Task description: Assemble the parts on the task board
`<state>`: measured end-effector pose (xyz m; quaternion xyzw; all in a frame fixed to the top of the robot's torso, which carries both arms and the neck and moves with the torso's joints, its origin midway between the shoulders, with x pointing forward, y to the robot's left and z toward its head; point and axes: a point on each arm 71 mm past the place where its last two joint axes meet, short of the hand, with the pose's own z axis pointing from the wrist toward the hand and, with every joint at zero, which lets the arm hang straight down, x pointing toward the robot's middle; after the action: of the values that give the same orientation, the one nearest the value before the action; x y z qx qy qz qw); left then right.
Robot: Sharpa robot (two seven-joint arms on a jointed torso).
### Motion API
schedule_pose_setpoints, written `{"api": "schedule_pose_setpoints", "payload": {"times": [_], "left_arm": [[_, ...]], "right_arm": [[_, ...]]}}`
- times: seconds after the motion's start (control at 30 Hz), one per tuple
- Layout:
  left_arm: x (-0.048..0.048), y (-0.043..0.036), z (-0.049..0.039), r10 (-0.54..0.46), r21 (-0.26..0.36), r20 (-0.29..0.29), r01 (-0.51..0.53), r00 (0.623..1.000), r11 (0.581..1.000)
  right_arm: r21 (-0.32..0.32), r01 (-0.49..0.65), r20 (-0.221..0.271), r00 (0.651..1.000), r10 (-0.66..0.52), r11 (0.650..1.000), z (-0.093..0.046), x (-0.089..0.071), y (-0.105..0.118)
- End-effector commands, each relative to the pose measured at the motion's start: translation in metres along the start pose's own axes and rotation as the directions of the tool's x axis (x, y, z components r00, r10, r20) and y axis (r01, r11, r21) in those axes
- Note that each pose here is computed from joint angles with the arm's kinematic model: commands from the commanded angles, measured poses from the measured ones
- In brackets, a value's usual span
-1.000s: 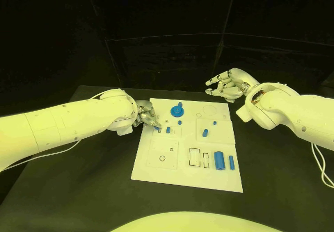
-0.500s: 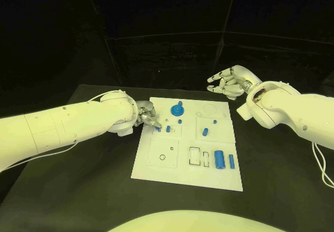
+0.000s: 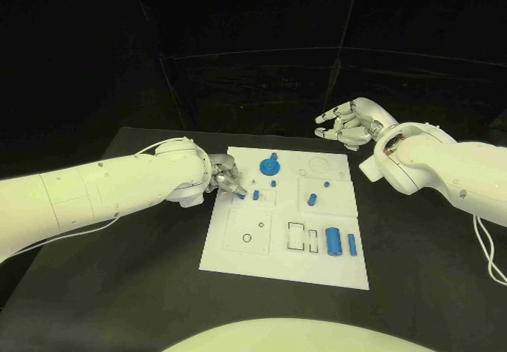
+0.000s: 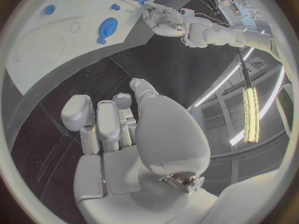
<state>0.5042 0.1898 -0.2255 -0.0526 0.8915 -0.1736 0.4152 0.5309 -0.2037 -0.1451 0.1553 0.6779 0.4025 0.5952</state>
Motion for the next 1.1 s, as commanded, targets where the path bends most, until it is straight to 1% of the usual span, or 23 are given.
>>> {"api": "schedule_pose_setpoints", "payload": {"times": [0.03,0.2,0.57,1.1], "left_arm": [[0.0019,-0.0008,0.0011,0.015,-0.008,-0.012,-0.015,1.0,1.0],[0.0029,-0.0024,0.0027,0.018,-0.011,-0.017,-0.018,1.0,1.0],[0.0045,-0.0006,0.0029,0.022,-0.025,-0.042,-0.023,0.999,0.999],[0.0044,-0.0019,0.0031,0.017,-0.033,-0.033,-0.018,0.999,0.999]], "right_arm": [[-0.013,-0.004,0.022,1.0,0.005,1.0,0.0006,-0.0018,0.0021],[-0.014,-0.006,0.025,1.0,0.006,1.0,0.0012,-0.0015,0.0025],[-0.008,-0.006,0.019,1.0,0.007,1.0,0.0019,-0.001,0.0019],[-0.006,-0.009,0.019,1.0,0.009,1.0,0.0024,-0.0007,0.0016]]}}
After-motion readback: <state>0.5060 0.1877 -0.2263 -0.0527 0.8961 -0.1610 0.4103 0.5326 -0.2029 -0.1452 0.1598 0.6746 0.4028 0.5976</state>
